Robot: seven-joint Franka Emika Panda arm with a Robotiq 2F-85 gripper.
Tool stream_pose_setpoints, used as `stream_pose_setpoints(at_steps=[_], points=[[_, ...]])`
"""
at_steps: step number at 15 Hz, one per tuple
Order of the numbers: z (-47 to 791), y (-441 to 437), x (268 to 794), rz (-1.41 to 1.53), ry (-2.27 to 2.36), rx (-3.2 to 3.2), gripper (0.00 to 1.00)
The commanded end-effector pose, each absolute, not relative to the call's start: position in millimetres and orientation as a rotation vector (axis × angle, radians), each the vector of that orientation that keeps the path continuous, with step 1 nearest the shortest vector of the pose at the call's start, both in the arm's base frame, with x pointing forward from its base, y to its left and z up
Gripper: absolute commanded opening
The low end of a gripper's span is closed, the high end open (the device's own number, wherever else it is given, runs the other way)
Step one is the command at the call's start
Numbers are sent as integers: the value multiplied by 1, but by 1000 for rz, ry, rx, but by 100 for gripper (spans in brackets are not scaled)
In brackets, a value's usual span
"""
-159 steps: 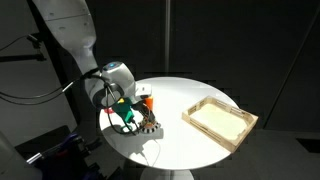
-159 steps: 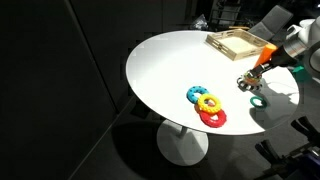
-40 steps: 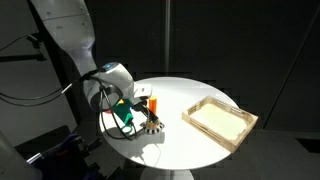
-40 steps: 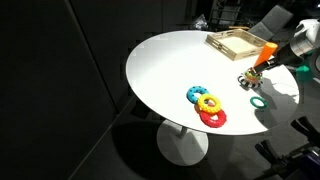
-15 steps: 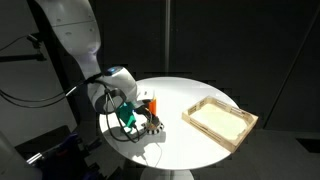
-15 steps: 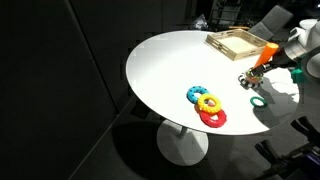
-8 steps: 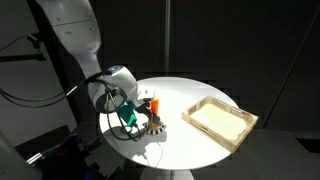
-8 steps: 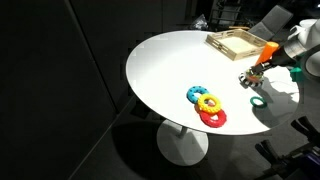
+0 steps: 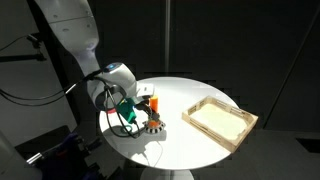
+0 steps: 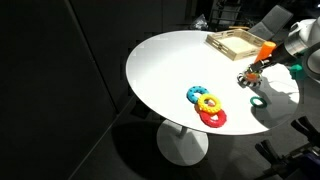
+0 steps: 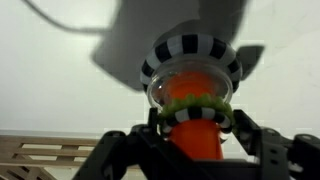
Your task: Move the orange stand to the right then put the black and white and yellow rings on the table
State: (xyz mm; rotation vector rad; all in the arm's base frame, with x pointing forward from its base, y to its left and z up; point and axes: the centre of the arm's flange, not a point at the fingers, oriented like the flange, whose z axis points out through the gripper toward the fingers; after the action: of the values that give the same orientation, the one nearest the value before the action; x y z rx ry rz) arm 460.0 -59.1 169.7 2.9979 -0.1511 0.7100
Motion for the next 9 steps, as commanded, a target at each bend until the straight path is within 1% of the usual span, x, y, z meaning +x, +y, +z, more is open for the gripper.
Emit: stream_pose_setpoints(at_steps=[1, 9], points=[[193, -59, 455, 748, -204, 3016, 49], [230, -60, 461, 798, -243, 3005, 49]])
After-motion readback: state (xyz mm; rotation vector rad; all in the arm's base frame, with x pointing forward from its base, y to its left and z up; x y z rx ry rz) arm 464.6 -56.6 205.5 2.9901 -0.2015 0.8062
